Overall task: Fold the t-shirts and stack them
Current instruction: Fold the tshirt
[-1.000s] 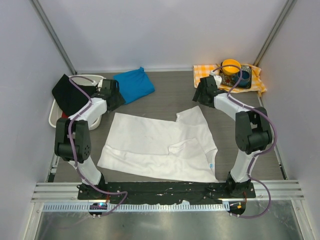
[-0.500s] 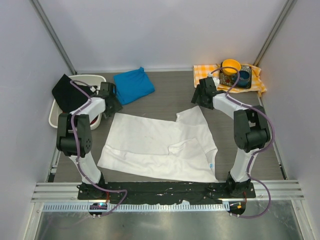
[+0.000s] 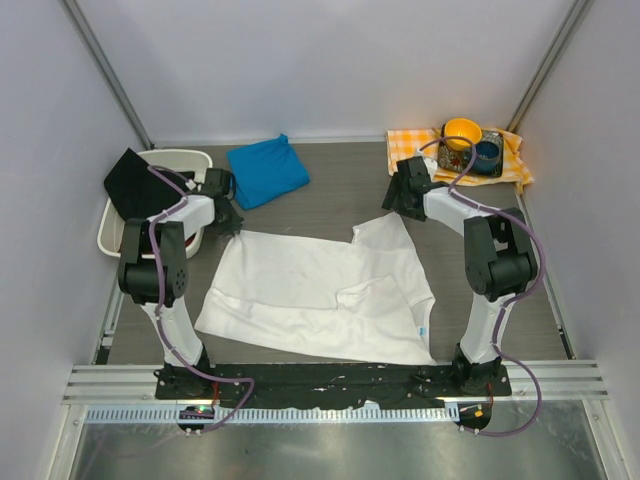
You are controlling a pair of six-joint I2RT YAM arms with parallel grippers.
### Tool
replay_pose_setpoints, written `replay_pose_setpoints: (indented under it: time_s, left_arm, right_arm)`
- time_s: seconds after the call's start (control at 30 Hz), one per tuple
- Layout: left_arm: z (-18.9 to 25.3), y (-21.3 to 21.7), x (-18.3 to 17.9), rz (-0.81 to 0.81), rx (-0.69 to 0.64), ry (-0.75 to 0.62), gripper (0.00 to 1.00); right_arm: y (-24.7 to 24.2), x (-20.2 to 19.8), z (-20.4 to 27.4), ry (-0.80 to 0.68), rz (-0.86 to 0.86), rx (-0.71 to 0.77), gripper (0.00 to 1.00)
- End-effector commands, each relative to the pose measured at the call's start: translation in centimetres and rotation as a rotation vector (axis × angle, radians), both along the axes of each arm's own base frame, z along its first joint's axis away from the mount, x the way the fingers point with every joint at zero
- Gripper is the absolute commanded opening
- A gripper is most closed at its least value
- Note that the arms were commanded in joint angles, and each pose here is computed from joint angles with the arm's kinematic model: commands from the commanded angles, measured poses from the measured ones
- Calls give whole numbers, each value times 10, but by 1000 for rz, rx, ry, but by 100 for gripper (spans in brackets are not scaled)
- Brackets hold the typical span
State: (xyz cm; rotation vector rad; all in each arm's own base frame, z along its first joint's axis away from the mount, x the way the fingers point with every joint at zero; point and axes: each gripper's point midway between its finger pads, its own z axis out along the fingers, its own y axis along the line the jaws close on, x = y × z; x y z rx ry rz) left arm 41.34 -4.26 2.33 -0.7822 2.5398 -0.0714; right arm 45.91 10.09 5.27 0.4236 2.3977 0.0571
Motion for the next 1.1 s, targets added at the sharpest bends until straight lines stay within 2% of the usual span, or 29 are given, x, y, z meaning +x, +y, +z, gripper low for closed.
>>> replay_pose_setpoints:
  time_s: [0.0,0.03,0.13,0.17,0.57,0.83,0.93,1.07]
  left_arm:
    - [-1,4,10,18,15,-15,17]
    - [-1,5,11,22,22,-14,11]
    - [-2,6,11,24,27,-10,5]
    - [-2,6,11,24,28,-10,0]
    - [-5,10,7,29,45,-2,0]
    - [-6,12,5,40,55,4,0]
    - [-8,14,4,46,58,9,0]
    - [-8,16,2,55,63,9,0]
  right_arm:
    - [4,15,9,-47,-2,20,73]
    - [5,15,8,-44,0,22,73]
    - [3,13,3,-33,-5,15,73]
    - [2,14,2,-32,-10,15,73]
    - [5,10,-13,-5,-10,30,56]
    - [7,1,-27,24,-9,47,54]
    - [7,-3,-33,36,-12,53,50]
    - [8,-6,-39,52,-11,54,37]
